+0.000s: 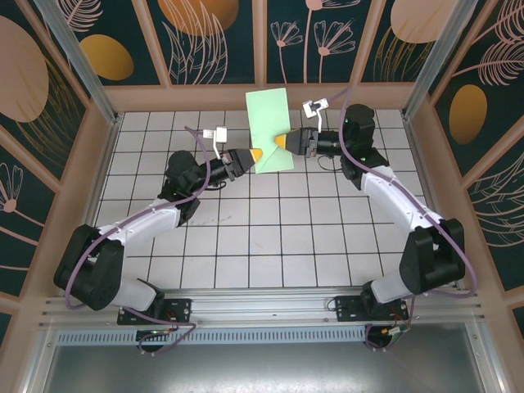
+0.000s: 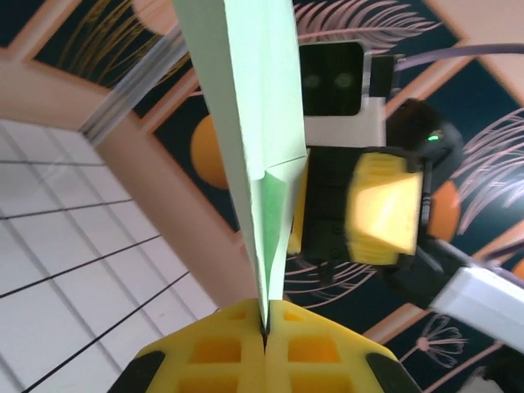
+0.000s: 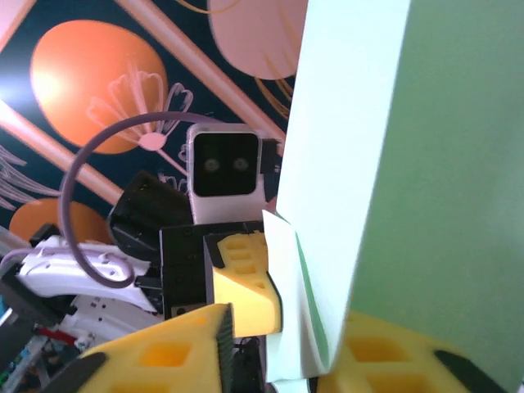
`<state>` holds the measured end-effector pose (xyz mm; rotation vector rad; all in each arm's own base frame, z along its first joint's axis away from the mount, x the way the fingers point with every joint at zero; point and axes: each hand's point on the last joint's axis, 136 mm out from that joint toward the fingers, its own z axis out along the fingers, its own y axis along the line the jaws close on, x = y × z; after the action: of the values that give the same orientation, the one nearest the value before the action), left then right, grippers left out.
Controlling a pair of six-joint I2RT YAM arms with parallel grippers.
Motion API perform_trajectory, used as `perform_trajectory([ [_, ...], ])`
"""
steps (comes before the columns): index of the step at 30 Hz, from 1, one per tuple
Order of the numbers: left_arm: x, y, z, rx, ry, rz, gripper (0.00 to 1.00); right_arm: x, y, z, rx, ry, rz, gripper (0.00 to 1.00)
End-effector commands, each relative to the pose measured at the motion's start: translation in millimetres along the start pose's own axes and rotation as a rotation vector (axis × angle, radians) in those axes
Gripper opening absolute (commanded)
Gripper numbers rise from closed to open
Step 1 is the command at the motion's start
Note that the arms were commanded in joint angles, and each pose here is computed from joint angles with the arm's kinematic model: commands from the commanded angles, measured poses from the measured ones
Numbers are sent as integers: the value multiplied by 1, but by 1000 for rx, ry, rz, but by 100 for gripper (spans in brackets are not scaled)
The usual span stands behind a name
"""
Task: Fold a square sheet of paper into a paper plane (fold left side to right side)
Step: Turn over the paper at the center of the table.
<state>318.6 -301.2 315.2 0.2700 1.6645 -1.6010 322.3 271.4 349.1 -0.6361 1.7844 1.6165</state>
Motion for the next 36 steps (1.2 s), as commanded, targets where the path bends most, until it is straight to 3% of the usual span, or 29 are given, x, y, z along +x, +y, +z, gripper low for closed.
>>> perform_trajectory([
  [1,4,9,0,-180,45,128,0,-6,-21,-23,233,-50,-63,45],
  [4,17,29,-8,-417,105,219,0,-11,-68,-63,601,-120,-54,54],
  [8,28,50,-25,-724,163,301,0,-5,-115,-146,1079,-218,-3,70],
  [11,44,65,-41,-958,241,359,0,5,-122,-190,1237,-282,16,79],
  [14,61,76,-57,-1194,328,398,0,13,-120,-217,1317,-339,17,89],
  [19,77,86,-90,-1590,455,513,0,23,-117,-234,1370,-376,15,98],
  [22,93,97,-94,-1719,526,546,0,27,-117,-236,1375,-377,17,99],
  [30,137,131,-96,-1847,662,509,0,32,-116,-236,1353,-381,22,99],
  [36,185,164,-81,-1812,821,435,0,37,-117,-231,1323,-373,37,99],
])
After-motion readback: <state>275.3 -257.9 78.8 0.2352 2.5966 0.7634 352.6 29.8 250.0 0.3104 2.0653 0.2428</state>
